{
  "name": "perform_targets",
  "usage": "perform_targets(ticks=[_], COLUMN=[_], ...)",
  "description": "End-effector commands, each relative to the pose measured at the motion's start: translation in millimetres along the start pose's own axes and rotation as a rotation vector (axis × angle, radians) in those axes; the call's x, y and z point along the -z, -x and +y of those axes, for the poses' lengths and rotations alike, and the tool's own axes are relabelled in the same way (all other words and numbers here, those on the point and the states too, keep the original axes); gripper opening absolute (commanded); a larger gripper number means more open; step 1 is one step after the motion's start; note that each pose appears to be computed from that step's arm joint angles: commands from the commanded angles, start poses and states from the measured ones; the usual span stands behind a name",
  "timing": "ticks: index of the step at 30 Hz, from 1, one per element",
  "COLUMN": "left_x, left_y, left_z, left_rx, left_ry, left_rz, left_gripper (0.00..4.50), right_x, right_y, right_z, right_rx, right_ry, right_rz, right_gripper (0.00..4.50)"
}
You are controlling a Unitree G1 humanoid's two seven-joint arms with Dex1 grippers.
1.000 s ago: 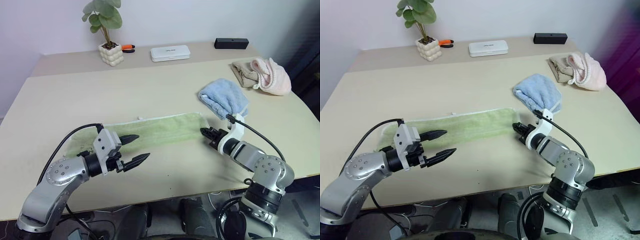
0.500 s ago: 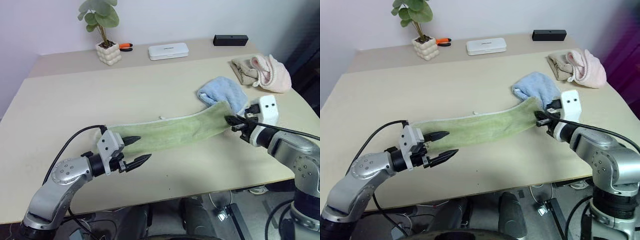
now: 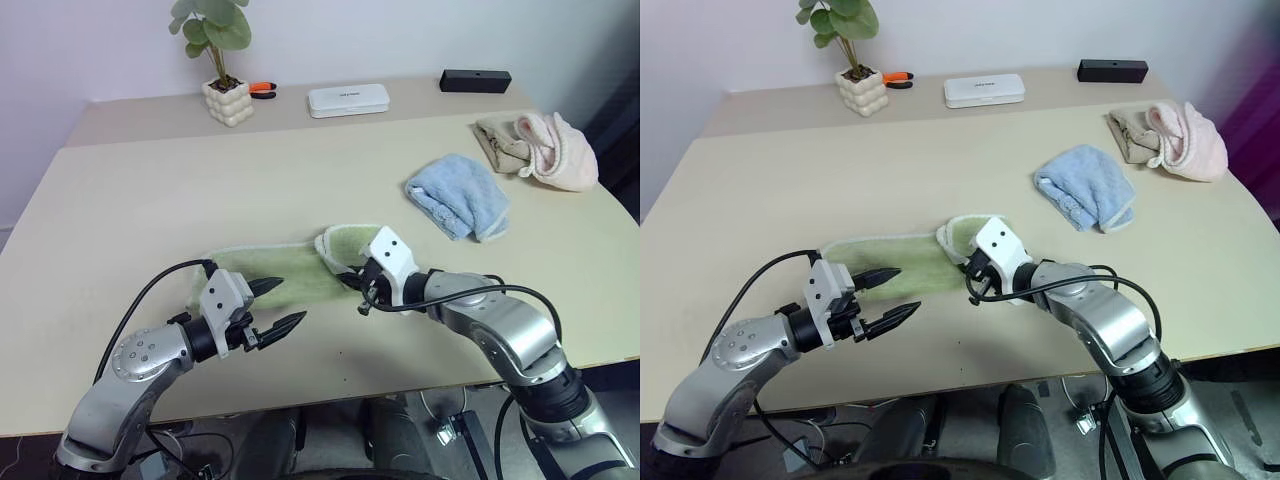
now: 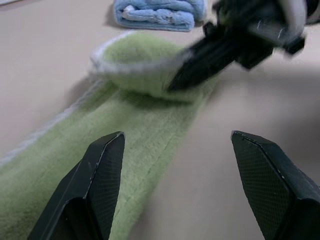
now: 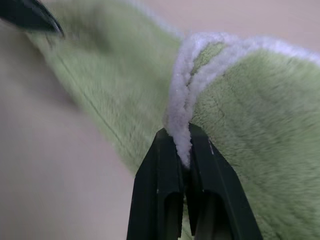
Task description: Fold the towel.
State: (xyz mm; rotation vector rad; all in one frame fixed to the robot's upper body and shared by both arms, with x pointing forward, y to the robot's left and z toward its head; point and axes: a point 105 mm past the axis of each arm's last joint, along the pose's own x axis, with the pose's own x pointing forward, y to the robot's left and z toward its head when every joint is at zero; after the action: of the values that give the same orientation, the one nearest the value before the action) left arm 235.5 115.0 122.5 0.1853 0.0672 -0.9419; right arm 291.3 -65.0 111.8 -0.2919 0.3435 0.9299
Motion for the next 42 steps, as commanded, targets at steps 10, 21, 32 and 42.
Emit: perform_targets(ticks=[10,21,32,42], left_x=[-5.3,-4.1,-5.8,34.5], left_y=[4.0,9.9,41.5,77.2], left_z=[2.8,14.6,26.2,-0.9], left_rx=[-0.018,-0.125,-0.371,-0.632], left_ry=[-0.031,-0.010,0.072,0.684], left_rz=[-0.010,-0.025,-0.050,-0.104], left_gripper=[3.44,3.44,3.44,4.50], right_x=[-33.5,-25.3,-8.0,-65.4], right_y=[32.9,7.7,-9.8,10.6], right_z=[-6.5,-53.9,-49.0,-26.3], right_rx=[-0.067,0.062,0.018,-0.148], right_ry=[0.087,0.093,0.192,0.383], right_rz=[-0.166,-0.169,-0.140,-0.285], right_gripper=[4.45,0.46,0.03,3.82])
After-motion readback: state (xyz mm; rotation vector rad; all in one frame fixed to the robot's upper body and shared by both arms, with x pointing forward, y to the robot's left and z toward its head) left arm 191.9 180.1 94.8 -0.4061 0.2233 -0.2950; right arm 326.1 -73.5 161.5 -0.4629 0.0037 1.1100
